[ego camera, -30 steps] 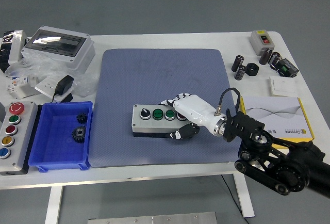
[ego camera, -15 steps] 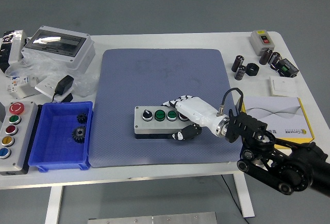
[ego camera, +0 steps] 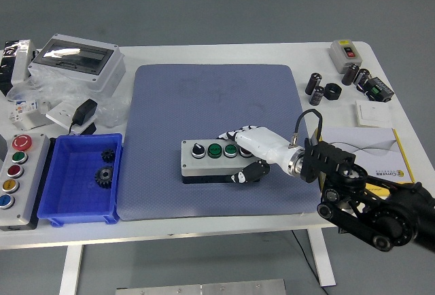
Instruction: Pick up the button,place it on the desk,press the button,press the button
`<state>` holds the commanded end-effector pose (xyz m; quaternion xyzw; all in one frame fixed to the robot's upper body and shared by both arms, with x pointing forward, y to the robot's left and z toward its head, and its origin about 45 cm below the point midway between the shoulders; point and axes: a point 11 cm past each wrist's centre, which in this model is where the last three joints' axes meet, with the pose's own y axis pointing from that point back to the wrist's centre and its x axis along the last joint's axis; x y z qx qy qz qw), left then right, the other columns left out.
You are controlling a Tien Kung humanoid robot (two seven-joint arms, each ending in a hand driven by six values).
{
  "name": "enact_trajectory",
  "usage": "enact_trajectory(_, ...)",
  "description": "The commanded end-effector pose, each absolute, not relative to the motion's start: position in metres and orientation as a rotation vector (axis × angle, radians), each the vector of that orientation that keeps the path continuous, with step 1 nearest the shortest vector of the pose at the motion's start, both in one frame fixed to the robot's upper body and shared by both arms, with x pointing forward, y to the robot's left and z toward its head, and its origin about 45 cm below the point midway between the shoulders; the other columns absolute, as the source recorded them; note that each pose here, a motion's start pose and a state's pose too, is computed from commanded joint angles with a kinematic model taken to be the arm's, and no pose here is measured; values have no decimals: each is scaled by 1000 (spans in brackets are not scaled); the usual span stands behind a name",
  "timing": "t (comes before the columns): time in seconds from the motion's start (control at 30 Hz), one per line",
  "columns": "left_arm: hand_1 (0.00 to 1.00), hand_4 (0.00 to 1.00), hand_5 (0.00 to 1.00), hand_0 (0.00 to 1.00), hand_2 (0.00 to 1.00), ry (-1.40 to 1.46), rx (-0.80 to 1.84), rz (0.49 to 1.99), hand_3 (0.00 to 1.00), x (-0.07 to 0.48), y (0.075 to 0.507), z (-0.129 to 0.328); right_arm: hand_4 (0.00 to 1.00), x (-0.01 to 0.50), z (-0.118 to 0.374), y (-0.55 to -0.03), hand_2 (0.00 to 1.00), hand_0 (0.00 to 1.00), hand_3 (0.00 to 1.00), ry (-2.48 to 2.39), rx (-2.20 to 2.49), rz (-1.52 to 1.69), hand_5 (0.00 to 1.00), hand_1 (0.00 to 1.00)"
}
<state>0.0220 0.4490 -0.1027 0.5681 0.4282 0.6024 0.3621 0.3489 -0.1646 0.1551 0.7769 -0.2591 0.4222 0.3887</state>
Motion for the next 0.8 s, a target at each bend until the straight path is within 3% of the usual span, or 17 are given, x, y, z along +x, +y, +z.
enact_trajectory(0.17,628,668,254,630,560,1098,1462,1548,602,23,449,-103,743,349,159,-166,998,987,998,-671,1990,1053,160,931)
enact_trajectory(0.2,627,672,241,629,564,1097,1462,1548,603,24,449,-102,823,350,159,-166,998,998,998,-674,1992,1050,222,972)
enact_trajectory(0.4,627,672,241,629,564,1092,1460,1543,603,25,449,-103,823,350,161,-168,998,998,998,-678,1994,1048,222,972)
enact_trajectory(0.43,628,675,236,629,560,1091,1459,1542,605,25,449,-103,868,350,162,-168,998,998,998,-679,1996,1047,267,976)
enact_trajectory(0.63,627,683,216,627,559,1086,1454,1535,604,26,448,-103,895,347,170,-173,998,998,998,-682,2024,1014,293,975)
enact_trajectory(0.77,627,683,216,627,559,1080,1451,1528,604,27,448,-103,895,342,177,-180,998,998,998,-679,2060,962,293,975)
enact_trajectory(0.8,628,687,202,627,559,1078,1449,1527,607,27,448,-103,861,340,180,-183,998,998,998,-685,2068,949,250,975)
